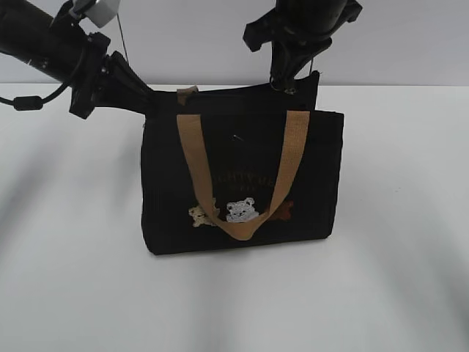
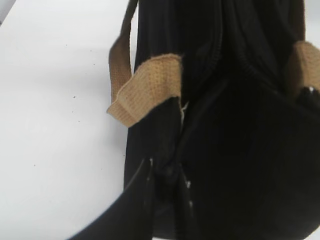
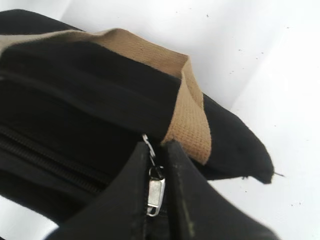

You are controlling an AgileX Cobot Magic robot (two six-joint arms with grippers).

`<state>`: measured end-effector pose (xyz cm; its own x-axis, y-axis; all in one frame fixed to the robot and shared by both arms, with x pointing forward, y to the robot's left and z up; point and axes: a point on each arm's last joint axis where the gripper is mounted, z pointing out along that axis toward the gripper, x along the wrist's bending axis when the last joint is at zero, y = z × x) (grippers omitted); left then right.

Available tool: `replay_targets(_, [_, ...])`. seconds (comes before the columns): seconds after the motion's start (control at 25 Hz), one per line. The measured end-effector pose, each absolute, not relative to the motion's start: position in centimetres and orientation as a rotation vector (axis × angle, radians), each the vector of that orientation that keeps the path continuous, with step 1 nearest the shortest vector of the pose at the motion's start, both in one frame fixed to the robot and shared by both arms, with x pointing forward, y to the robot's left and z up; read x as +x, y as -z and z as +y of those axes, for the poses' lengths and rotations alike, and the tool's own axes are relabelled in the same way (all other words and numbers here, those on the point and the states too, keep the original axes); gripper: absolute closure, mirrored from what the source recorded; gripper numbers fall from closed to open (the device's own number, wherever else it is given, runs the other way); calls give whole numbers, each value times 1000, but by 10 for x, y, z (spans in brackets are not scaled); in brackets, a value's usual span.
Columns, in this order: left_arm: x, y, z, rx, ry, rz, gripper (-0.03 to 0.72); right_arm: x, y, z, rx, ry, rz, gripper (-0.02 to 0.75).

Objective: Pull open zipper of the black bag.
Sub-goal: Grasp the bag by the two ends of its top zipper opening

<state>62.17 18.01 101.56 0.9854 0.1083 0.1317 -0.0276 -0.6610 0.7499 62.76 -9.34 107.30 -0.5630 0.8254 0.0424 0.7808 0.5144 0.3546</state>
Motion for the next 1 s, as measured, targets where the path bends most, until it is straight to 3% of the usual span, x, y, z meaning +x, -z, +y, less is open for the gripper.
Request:
replay_targets(0.72, [622,-1016,180,2280,-188,127,633,628,-1076,-98,1379,-466,2587,678])
replay_targets(0.76, [623,-1016,181,2279,-182,162,621,627,-1077,-98,1382,-476,2588,656])
replay_targets(0.84, [622,-1019,182,2281,-170,228,557,625,-1082,-98,1383,-500,2588,540])
replay_targets(1.0, [617,-1035,186,2288,-165,389,308,621,-1092,-100,1376,-531,2575,304])
